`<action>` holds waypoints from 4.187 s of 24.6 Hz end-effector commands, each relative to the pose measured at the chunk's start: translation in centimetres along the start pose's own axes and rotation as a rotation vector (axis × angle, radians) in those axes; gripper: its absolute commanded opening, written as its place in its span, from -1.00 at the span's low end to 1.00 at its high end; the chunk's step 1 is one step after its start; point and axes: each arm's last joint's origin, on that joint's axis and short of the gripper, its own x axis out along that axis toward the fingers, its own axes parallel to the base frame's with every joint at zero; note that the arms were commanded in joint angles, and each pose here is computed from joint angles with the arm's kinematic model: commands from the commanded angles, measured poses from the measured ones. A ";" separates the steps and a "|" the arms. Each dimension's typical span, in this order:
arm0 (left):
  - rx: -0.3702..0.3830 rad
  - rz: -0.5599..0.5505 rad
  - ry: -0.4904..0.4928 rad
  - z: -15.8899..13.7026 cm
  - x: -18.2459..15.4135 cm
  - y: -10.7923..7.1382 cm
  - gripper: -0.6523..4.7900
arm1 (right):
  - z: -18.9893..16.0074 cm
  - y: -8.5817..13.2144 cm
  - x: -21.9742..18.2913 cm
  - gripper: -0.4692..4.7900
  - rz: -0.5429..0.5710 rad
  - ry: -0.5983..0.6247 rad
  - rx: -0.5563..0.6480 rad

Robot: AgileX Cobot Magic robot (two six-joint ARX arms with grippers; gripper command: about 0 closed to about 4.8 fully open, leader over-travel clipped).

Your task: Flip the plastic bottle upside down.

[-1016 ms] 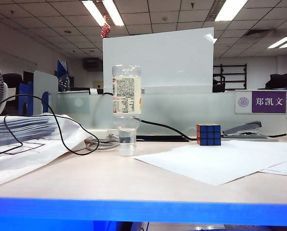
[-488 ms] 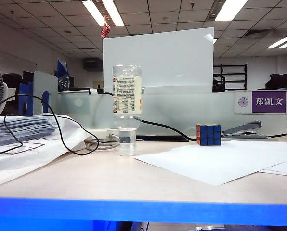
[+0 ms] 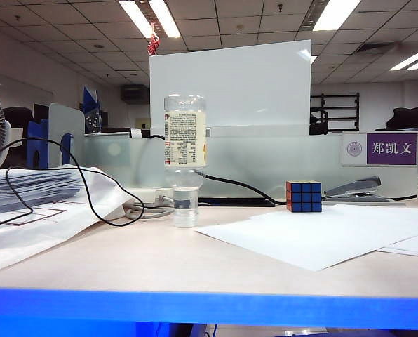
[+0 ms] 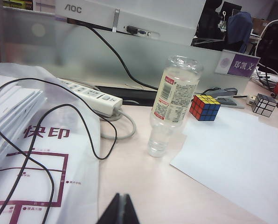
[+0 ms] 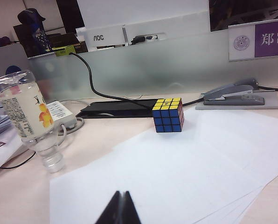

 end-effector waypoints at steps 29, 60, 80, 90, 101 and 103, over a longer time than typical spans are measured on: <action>0.150 0.323 -0.049 -3.6 1.0 3.5 -0.78 | 0.2 0.0 0.0 -0.86 0.004 -0.014 0.000; 0.160 0.343 -0.062 -3.4 0.9 3.7 -0.78 | 0.2 0.0 0.0 -0.86 0.004 -0.014 0.000; 0.160 0.343 -0.062 -3.4 0.9 3.7 -0.78 | 0.2 0.0 0.0 -0.86 0.003 -0.015 0.000; 0.160 0.343 -0.062 -3.4 0.9 3.7 -0.78 | -0.2 -1.6 -0.1 -0.86 -0.166 0.020 -0.204; 0.160 0.343 -0.062 -3.4 0.9 3.7 -0.78 | -0.5 -3.4 -0.3 -0.86 -0.349 -0.016 -0.157; 0.160 0.343 -0.062 -3.4 0.9 3.7 -0.78 | -0.7 -3.5 -0.3 -0.86 -0.349 -0.013 -0.155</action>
